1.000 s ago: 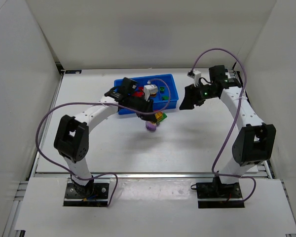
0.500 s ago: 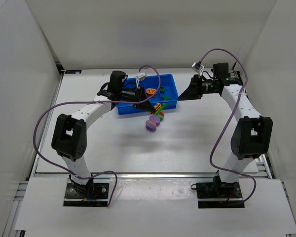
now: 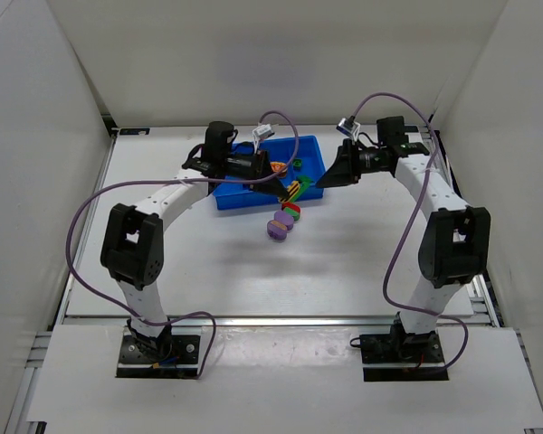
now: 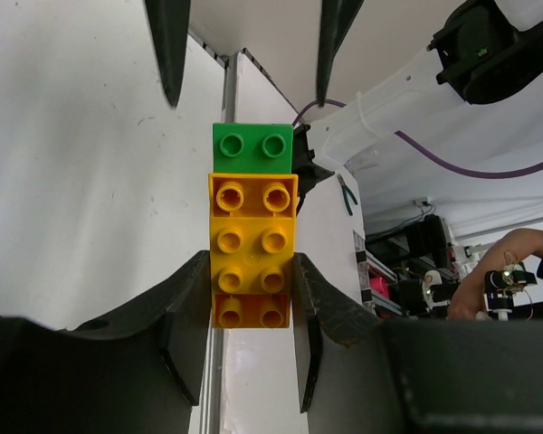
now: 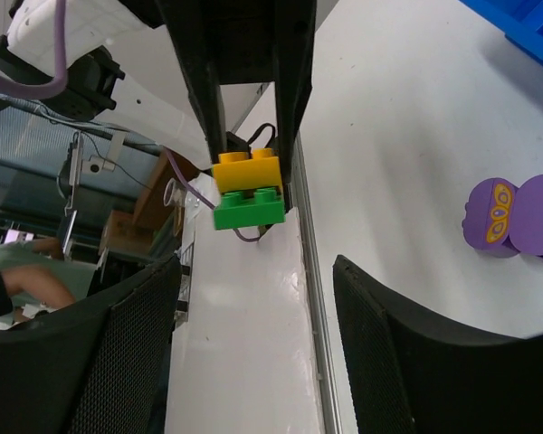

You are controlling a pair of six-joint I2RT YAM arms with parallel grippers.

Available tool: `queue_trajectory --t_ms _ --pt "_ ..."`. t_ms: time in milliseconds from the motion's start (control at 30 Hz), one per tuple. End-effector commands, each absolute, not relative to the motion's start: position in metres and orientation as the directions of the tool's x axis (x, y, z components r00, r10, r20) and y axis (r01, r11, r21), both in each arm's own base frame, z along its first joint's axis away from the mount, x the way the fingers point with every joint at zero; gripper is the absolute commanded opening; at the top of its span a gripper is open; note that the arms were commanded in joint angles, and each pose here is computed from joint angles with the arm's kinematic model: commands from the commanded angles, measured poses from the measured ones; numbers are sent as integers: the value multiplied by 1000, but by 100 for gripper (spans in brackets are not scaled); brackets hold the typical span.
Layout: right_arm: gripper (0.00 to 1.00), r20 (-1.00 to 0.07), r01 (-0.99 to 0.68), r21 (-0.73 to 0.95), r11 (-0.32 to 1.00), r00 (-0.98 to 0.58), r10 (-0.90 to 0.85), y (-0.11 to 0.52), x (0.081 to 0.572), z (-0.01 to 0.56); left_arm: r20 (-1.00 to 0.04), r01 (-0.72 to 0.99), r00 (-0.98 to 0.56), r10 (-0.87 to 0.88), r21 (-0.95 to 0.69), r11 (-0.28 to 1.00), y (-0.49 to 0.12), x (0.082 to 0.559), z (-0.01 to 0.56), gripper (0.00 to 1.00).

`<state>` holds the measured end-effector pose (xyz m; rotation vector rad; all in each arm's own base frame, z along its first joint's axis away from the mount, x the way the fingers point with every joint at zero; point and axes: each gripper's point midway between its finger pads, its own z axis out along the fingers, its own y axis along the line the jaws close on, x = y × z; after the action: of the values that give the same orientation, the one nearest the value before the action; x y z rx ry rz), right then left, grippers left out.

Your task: Sort the legos into containers by color

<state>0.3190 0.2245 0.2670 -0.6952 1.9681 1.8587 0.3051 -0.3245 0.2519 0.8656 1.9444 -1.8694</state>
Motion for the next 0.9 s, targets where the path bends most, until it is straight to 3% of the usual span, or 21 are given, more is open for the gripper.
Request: queue_trajectory --t_ms 0,867 --pt "71 -592 -597 802 1 -796 -125 232 321 276 -656 656 -726 209 -751 -79 -330 306 269 12" --pt "70 -615 -623 782 -6 -770 -168 249 317 270 -658 656 -719 223 -749 -94 -338 305 266 12"
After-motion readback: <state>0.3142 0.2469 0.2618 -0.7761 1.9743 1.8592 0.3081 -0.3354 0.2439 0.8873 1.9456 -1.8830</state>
